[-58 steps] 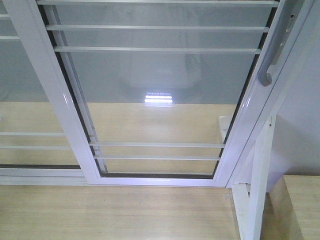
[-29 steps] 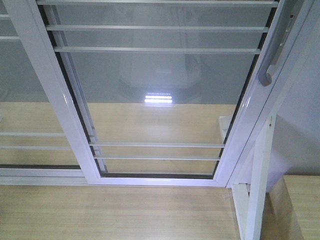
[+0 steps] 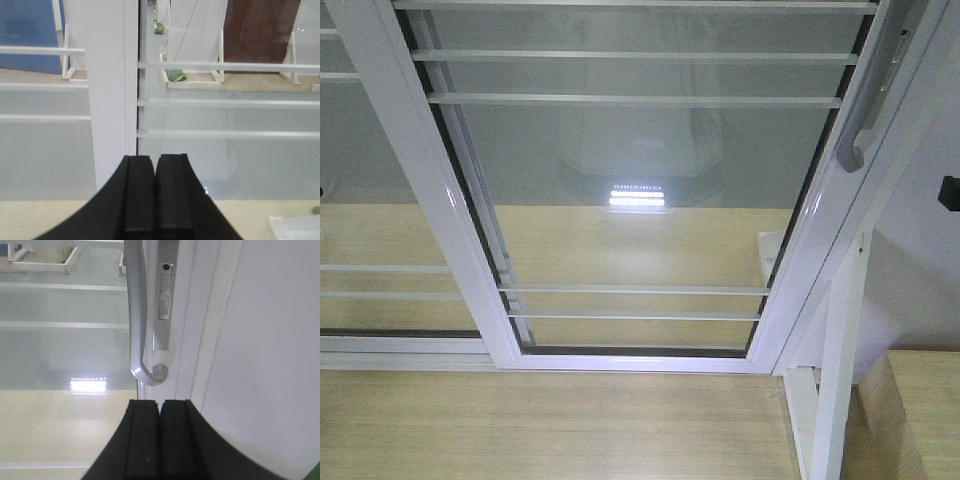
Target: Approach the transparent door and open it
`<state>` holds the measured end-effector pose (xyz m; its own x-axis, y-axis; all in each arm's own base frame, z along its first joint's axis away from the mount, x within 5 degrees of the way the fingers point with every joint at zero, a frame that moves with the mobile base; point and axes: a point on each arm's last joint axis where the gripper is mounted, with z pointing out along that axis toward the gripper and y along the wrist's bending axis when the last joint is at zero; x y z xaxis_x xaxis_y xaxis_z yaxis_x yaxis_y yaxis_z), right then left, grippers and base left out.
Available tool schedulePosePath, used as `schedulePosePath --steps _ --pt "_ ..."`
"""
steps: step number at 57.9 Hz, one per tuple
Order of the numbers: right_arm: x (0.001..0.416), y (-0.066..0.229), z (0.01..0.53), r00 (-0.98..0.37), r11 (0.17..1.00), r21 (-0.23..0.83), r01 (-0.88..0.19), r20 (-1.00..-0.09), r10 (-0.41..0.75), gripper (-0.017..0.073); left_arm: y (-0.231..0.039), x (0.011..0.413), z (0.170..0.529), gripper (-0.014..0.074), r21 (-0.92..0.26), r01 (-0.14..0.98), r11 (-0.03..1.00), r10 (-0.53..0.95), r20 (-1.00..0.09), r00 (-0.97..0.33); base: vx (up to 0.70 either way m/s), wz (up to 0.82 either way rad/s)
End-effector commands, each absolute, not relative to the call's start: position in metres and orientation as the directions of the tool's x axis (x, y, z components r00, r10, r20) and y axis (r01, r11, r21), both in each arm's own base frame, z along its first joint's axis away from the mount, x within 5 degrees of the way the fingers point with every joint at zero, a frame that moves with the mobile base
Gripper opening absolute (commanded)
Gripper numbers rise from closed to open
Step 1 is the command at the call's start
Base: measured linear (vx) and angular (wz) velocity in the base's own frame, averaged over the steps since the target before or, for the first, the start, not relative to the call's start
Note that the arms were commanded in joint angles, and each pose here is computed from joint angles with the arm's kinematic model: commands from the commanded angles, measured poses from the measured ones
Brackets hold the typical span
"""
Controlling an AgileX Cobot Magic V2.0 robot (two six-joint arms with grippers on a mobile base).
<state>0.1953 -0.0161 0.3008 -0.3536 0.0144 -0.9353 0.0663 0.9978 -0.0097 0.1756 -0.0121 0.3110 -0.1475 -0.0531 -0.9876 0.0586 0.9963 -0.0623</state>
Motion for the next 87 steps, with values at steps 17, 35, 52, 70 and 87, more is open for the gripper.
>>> schedulePosePath --steps 17,35,52,70,87 --pt "0.227 -0.023 0.300 -0.270 0.994 -0.025 0.103 -0.963 0.003 0.0293 -0.012 0.182 0.319 0.0344 -0.060 0.060 0.996 -0.053 -0.993 -0.106 0.00 0.00" --pt "0.261 -0.029 0.270 -0.274 0.990 -0.042 0.136 -0.962 -0.003 0.0483 -0.012 0.182 0.318 0.0373 -0.060 0.060 0.996 -0.053 -0.992 -0.112 0.00 0.00" --pt "0.293 -0.024 0.245 -0.172 0.994 -0.099 0.040 -0.981 -0.091 0.0479 -0.012 0.182 0.318 0.0373 -0.060 0.060 0.996 -0.053 -0.992 -0.112 0.00 0.00" --pt "0.318 -0.017 0.227 -0.070 0.995 -0.087 -0.053 -0.993 -0.090 0.0479 -0.013 0.182 0.316 0.0373 -0.060 0.059 0.996 -0.051 -0.989 -0.140 0.00 0.00" --pt "0.366 -0.022 0.246 -0.044 0.994 -0.102 -0.039 -0.994 -0.104 0.0479 -0.013 0.180 0.307 0.0373 -0.059 0.056 0.997 -0.044 -0.971 -0.233 0.00 0.00"
